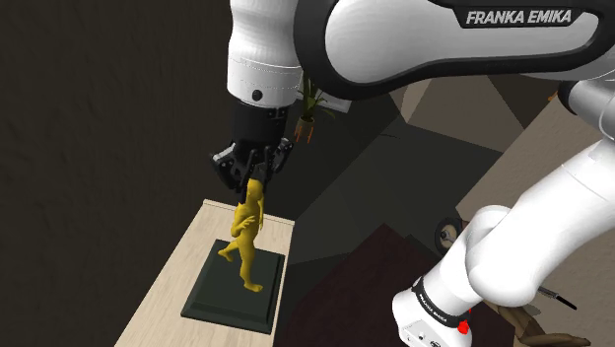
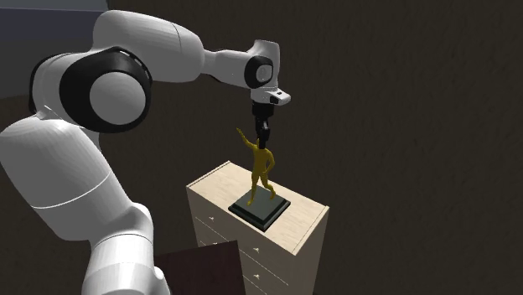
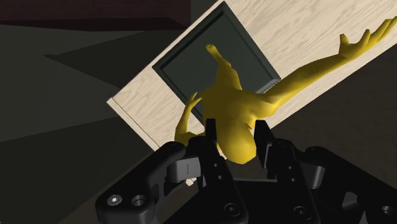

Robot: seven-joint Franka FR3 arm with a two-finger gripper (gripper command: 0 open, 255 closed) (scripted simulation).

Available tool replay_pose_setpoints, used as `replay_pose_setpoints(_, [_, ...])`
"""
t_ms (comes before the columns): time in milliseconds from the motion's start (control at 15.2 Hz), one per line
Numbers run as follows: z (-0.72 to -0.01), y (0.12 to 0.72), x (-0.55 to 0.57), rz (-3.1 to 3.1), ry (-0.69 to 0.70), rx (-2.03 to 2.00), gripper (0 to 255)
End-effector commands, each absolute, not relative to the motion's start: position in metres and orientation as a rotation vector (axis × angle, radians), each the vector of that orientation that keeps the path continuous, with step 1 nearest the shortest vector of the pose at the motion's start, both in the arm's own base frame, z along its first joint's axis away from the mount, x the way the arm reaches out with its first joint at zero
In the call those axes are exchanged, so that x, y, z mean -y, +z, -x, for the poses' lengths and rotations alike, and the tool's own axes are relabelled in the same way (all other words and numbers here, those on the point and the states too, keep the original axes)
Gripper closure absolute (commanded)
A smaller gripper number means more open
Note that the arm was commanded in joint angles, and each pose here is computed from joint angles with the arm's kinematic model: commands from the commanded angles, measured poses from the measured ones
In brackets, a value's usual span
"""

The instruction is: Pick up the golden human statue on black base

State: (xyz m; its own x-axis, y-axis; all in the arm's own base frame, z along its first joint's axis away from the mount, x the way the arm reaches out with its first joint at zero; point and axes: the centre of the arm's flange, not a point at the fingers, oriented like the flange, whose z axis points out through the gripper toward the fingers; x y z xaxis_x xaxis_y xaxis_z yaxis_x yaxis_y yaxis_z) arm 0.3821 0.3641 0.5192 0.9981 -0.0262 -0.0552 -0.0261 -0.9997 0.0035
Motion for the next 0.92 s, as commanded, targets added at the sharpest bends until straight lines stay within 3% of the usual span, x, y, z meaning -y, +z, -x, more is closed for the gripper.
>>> replay_pose_setpoints(0, [-0.382,0.519,-0.364,-3.138,-0.085,0.041,255])
replay_pose_setpoints(858, [-0.382,0.562,-0.364,-3.138,-0.085,0.041,255])
